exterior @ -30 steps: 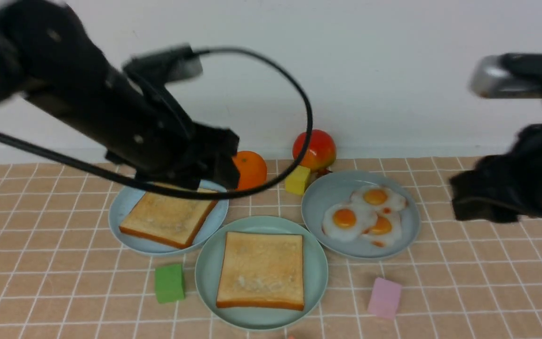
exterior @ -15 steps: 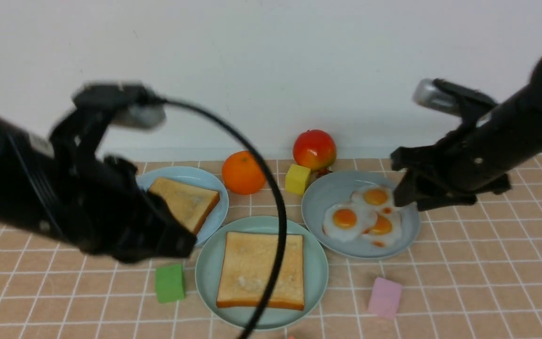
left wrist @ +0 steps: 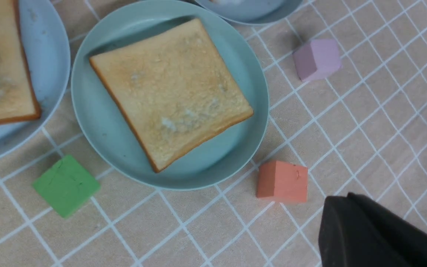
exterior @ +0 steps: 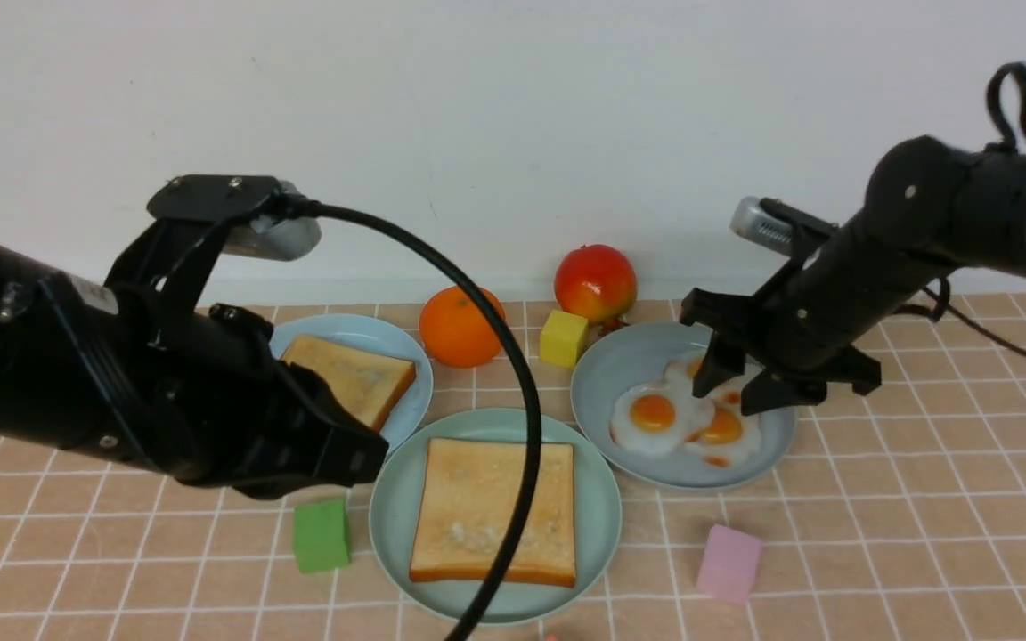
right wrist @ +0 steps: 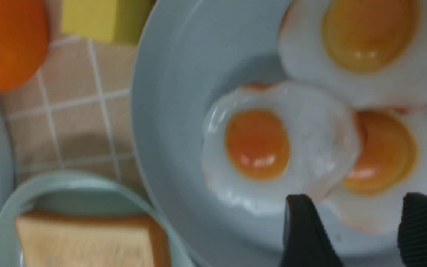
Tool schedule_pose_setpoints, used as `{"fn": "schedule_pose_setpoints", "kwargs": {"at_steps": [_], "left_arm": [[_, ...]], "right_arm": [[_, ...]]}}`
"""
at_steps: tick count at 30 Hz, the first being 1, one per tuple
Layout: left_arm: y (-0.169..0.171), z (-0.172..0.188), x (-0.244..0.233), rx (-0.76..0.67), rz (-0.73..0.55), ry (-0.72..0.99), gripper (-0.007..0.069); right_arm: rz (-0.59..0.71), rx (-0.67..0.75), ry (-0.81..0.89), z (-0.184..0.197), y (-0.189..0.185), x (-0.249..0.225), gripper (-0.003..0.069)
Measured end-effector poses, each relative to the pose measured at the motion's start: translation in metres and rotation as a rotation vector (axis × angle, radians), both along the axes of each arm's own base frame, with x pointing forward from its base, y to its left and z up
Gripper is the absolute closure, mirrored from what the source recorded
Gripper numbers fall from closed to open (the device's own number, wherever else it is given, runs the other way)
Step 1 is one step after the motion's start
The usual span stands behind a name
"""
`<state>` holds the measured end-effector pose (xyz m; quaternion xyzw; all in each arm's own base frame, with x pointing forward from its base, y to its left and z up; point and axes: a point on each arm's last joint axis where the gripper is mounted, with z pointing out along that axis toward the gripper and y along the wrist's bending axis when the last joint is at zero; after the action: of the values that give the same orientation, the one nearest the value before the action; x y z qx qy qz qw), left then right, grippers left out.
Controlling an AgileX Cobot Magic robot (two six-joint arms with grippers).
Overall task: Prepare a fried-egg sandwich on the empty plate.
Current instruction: Use the right arm to grab a fried egg
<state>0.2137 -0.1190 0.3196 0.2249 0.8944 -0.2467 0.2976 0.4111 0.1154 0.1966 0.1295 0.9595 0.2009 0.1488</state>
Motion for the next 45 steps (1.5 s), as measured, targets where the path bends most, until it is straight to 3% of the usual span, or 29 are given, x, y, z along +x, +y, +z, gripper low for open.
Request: {"fn": "schedule_pose_setpoints", "kwargs": {"at_steps": [8, 12, 14, 19, 20, 37, 43, 45], "left_arm": [[-0.001, -0.001, 0.001, -0.004, 0.001, 0.008, 0.0638], [-0.001, -0.001, 0.001, -0.006, 0.004, 0.005, 0.0638], [-0.001, -0.001, 0.001, -0.006, 0.003, 0.005, 0.0638], [-0.001, -0.001, 0.001, -0.006, 0.003, 0.004, 0.0638], [-0.001, -0.001, 0.001, -0.006, 0.003, 0.004, 0.0638], [-0.001, -0.002, -0.001, 0.001, -0.014, 0.03, 0.0631], [-0.001, -0.003, -0.002, 0.003, -0.021, 0.04, 0.0627], [-0.001, -0.003, -0.003, 0.005, -0.024, 0.046, 0.0625]], "right_arm": [[-0.074, 0.02, 0.015, -0.032, 0.0, 0.014, 0.0298], [-0.09, 0.036, 0.015, -0.035, 0.0, 0.017, 0.0342], [-0.093, 0.037, 0.014, -0.036, 0.0, 0.017, 0.04], [-0.101, 0.048, 0.018, -0.037, 0.001, 0.018, 0.0648], [-0.101, 0.048, 0.018, -0.037, 0.001, 0.018, 0.0662], [-0.058, 0.044, -0.02, -0.011, -0.003, 0.011, 0.0664], [-0.037, 0.002, -0.032, -0.012, -0.006, 0.011, 0.061], [-0.035, -0.008, -0.05, -0.012, -0.007, 0.012, 0.0553]]}}
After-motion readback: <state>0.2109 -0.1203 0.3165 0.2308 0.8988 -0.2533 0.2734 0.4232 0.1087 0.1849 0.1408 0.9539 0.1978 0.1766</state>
